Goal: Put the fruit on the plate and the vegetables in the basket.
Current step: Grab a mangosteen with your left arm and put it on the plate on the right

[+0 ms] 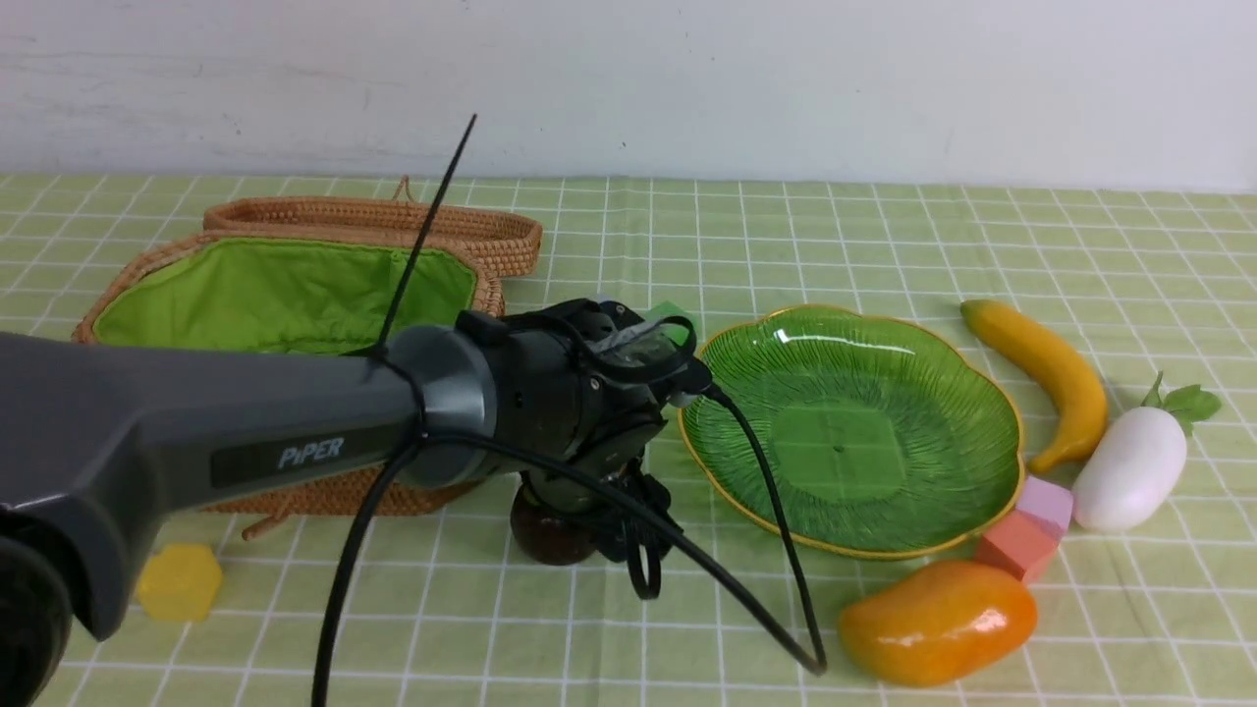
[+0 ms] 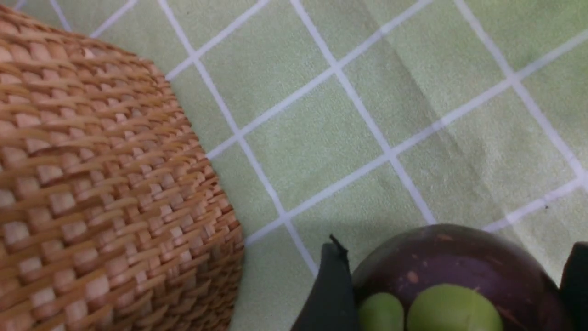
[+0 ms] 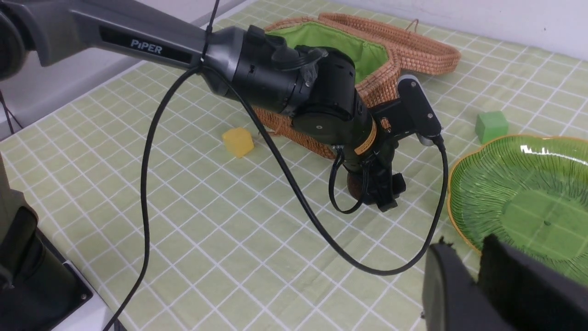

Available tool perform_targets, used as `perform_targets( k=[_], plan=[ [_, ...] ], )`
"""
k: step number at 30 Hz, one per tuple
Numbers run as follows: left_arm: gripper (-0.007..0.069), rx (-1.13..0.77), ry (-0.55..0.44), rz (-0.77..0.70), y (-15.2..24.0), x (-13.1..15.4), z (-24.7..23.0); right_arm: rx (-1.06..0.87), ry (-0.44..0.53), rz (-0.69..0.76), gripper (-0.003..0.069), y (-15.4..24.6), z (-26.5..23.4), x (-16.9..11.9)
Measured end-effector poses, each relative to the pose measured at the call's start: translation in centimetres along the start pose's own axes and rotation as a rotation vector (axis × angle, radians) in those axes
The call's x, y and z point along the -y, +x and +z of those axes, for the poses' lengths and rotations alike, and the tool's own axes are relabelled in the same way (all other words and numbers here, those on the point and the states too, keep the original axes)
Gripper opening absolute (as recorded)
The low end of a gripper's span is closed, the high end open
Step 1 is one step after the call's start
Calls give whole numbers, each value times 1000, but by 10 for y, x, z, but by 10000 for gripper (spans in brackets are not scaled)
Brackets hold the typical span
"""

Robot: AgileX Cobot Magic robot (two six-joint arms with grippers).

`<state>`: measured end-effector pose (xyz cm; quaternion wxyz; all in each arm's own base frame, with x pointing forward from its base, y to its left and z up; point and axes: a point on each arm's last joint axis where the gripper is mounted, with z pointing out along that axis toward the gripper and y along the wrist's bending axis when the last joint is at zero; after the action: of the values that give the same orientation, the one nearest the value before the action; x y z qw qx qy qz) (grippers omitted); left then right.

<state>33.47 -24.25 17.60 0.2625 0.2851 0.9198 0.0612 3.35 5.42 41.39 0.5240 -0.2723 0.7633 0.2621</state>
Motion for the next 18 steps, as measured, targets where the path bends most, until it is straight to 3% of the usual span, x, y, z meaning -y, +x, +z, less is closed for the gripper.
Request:
perform_targets(
  k=[11, 18],
  plan=[
    [549, -97, 56, -141, 2, 1, -14, -3, 4, -3, 118, 0, 0, 0],
    [549, -6, 124, -104, -8, 12, -62, -83, 93, -4, 118, 8, -1, 8]
  ],
)
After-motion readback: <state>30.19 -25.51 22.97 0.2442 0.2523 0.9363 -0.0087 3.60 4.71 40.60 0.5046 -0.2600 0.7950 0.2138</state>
